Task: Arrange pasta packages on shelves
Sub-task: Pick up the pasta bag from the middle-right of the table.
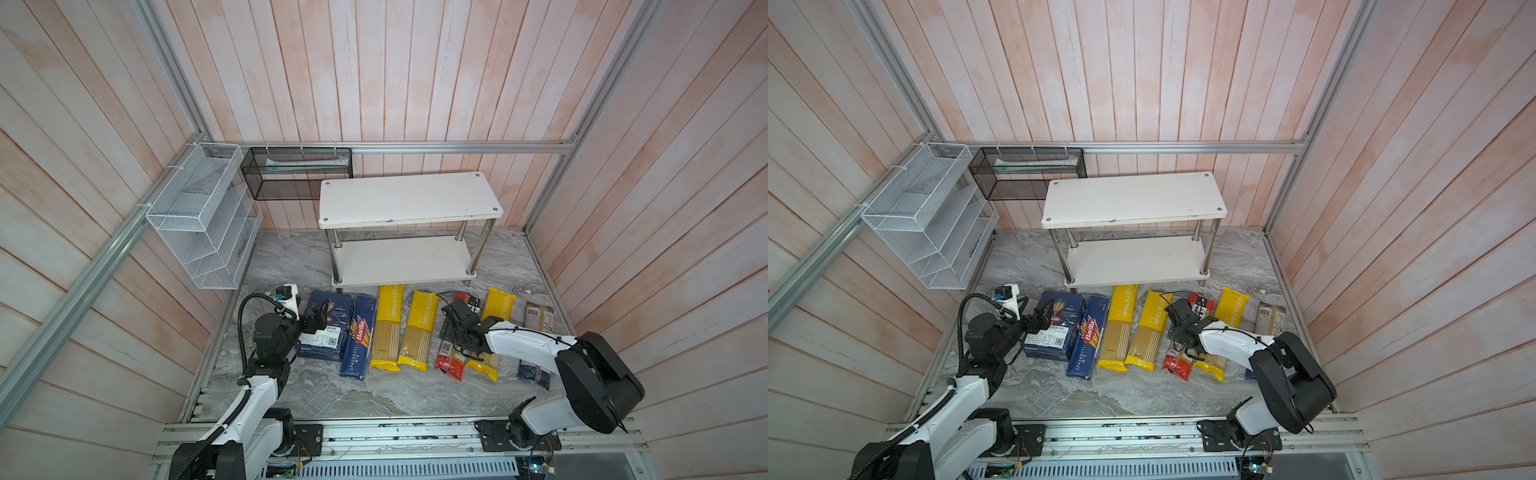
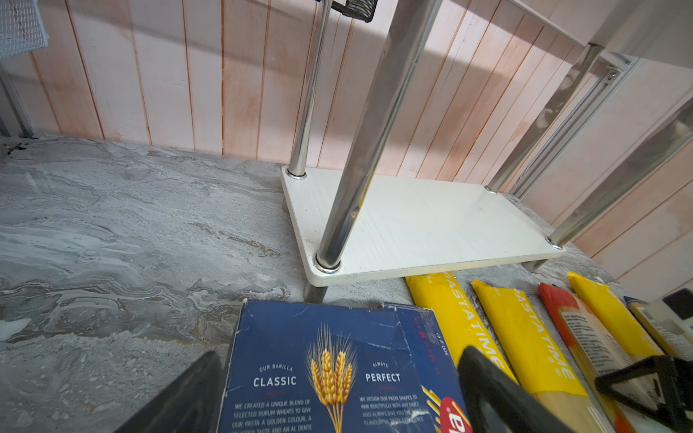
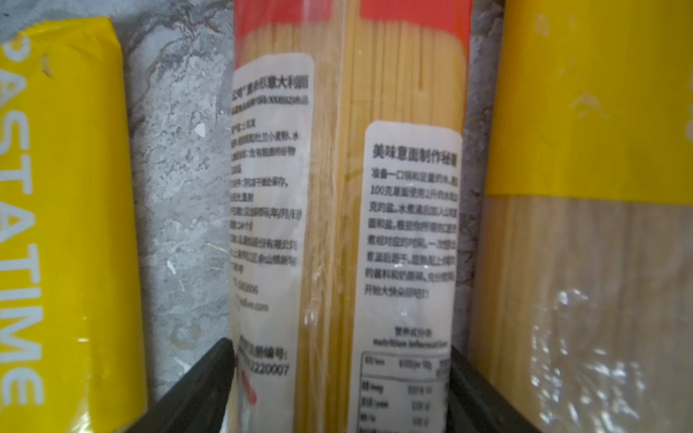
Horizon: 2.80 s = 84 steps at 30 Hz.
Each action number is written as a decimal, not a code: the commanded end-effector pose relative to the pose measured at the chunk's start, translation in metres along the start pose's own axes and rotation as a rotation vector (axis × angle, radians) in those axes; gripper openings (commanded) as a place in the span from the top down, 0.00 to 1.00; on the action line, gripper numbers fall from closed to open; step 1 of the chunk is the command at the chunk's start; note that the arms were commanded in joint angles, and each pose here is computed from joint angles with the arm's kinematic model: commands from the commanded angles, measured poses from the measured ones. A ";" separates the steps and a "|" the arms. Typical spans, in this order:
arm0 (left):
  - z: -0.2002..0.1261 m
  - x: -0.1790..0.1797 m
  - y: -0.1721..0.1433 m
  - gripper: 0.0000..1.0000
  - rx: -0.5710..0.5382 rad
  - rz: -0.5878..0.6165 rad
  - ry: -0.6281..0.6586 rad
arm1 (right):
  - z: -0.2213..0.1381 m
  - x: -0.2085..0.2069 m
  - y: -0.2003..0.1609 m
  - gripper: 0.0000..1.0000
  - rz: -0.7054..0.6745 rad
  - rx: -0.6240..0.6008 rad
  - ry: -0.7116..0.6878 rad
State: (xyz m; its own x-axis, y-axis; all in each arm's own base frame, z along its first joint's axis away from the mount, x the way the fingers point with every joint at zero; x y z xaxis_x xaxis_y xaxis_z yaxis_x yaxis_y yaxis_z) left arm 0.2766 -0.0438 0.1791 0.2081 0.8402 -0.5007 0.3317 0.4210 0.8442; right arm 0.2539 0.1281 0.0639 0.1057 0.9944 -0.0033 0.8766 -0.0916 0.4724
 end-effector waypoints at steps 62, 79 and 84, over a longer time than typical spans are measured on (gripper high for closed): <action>0.004 -0.004 0.011 0.00 -0.018 0.016 -0.007 | -0.084 -0.015 0.035 0.95 -0.088 -0.285 0.158; 0.008 -0.004 0.011 0.00 0.001 0.013 -0.010 | -0.129 -0.002 0.067 1.00 -0.134 -0.315 0.241; 0.009 -0.004 0.011 0.00 0.007 0.010 -0.009 | -0.146 -0.002 0.078 1.00 -0.132 -0.328 0.241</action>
State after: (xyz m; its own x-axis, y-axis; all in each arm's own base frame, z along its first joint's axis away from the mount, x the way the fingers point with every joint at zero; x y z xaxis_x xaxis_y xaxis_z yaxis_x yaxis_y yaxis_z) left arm 0.2842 -0.0440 0.1801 0.1998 0.8404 -0.5038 0.3455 0.4207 0.8388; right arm 0.2420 0.1237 0.1885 -0.1393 0.9872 0.0775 0.7517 0.0544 0.6573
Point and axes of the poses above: each gripper's point midway between its finger pads, its own z axis out along the fingers, its own x axis along the line the jaws close on, y = z × x, the point moved 5 cm from there along -z, back along the fingers, and after that the axes turned 15 degrees about -z, right-handed, at the moved point
